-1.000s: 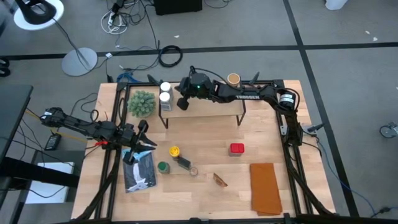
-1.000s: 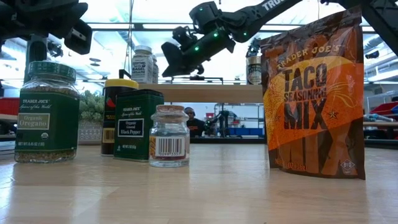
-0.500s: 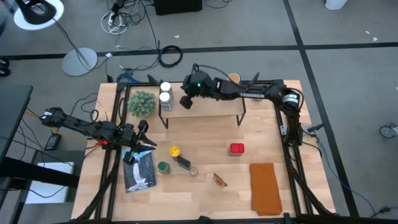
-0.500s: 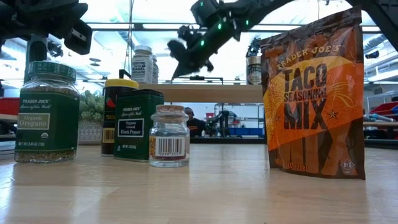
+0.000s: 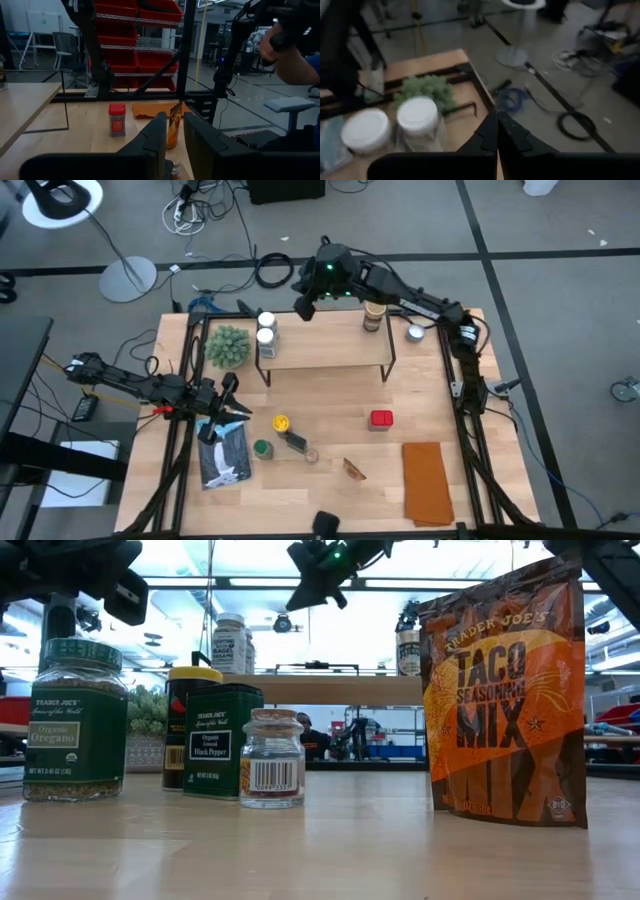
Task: Shelf spices
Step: Put the white seasoning bottle on the shelf aligned with the other white seasoning bottle
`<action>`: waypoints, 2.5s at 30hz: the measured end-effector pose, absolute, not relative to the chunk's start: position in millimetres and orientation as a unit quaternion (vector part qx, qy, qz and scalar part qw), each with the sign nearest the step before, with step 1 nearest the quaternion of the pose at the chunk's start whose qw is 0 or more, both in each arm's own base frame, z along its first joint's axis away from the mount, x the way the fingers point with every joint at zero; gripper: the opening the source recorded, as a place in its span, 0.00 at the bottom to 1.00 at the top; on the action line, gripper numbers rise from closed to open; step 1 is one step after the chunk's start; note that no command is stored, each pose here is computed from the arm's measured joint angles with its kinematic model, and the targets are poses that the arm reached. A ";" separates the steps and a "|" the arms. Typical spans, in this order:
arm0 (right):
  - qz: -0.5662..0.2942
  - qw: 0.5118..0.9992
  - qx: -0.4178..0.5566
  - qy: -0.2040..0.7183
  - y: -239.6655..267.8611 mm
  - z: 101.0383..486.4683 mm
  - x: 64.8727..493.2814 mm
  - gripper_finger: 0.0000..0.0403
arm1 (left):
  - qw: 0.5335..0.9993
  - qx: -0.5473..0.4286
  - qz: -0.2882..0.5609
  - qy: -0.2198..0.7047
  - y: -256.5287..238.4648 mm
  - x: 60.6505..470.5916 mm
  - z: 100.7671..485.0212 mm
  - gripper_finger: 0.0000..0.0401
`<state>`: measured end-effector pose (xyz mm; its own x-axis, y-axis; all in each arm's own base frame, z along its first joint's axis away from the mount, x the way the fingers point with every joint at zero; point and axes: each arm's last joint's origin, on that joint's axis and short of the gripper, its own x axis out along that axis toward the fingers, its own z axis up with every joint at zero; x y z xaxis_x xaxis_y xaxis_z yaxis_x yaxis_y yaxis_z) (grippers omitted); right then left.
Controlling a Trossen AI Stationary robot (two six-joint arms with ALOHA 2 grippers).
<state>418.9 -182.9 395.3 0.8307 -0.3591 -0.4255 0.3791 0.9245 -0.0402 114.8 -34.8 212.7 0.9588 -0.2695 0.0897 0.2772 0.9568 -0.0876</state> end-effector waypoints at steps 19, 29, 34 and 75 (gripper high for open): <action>-0.084 0.940 0.077 0.323 -190.6 307.9 459.5 0.00 | 0.989 -0.049 -0.139 -0.030 -34.9 114.9 211.1 0.17; -0.069 0.947 0.063 0.307 -187.2 308.8 464.5 0.00 | 0.989 -0.048 -0.139 -0.030 -34.9 114.9 211.0 0.17; -0.095 0.949 0.039 0.297 -189.0 311.3 466.0 0.00 | 0.989 -0.048 -0.139 -0.031 -34.9 114.9 211.2 0.17; -0.139 0.956 0.004 0.260 -179.7 319.5 474.8 0.00 | 0.989 -0.049 -0.139 -0.031 -34.9 114.9 211.2 0.17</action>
